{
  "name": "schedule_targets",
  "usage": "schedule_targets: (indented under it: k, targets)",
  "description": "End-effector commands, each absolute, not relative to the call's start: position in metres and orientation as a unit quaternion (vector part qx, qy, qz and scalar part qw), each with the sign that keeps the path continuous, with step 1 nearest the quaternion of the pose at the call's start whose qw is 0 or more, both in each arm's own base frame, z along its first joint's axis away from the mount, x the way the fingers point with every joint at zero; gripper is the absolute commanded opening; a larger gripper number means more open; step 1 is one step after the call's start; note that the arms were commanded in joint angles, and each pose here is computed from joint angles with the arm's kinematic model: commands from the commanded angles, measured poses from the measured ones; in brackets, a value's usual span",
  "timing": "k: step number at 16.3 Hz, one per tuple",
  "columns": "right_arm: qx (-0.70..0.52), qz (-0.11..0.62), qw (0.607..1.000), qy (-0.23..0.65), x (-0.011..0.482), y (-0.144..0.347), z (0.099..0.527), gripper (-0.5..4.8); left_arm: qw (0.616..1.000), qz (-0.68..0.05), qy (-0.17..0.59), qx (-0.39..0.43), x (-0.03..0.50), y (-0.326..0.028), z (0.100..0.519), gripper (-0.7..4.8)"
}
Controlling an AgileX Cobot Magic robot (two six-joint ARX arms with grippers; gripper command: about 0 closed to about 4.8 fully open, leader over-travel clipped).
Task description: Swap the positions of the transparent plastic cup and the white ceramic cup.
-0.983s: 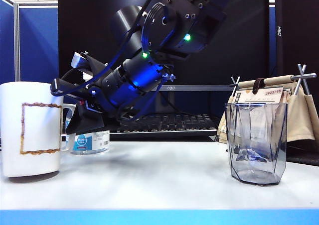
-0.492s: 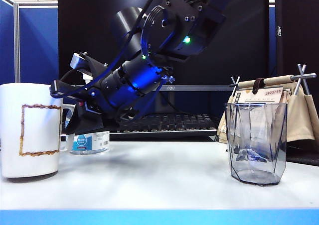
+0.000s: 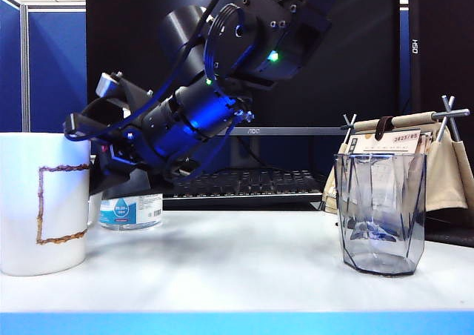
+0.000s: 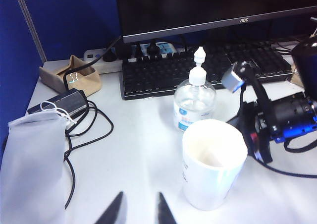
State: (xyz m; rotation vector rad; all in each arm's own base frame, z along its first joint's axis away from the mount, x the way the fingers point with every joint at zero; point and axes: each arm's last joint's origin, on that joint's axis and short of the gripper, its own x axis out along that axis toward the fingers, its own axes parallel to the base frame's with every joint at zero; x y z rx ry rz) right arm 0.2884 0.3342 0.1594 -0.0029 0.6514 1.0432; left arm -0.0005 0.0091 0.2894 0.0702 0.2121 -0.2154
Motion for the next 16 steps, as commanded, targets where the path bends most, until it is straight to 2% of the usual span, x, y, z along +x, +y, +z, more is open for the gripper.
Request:
schedule_targets:
  k: [1, 7, 12, 14, 16]
  targets:
    - [-0.003, 0.49, 0.814, 0.311, 0.287, 0.335, 0.161, 1.73, 0.989, -0.109, 0.098, 0.035, -0.001, 0.009, 0.291, 0.85]
    - [-0.002, 0.49, 0.817, 0.306, 0.287, 0.334, 0.165, 1.77, 0.987, -0.113, 0.088, 0.069, -0.001, 0.009, 0.292, 0.84]
    - [-0.007, 0.471, 0.829, 0.302, 0.288, 0.334, 0.166, 1.82, 0.991, -0.111, 0.02, 0.075, 0.0, 0.009, 0.306, 0.84]
    - [-0.028, 0.443, 0.847, 0.294, 0.288, 0.331, 0.169, 2.36, 0.99, -0.102, 0.012, 0.098, 0.0, 0.01, 0.308, 0.84]
    - [-0.059, 0.429, 0.856, 0.283, 0.288, 0.328, 0.175, 2.35, 0.989, -0.097, -0.005, 0.113, -0.006, 0.013, 0.315, 0.84]
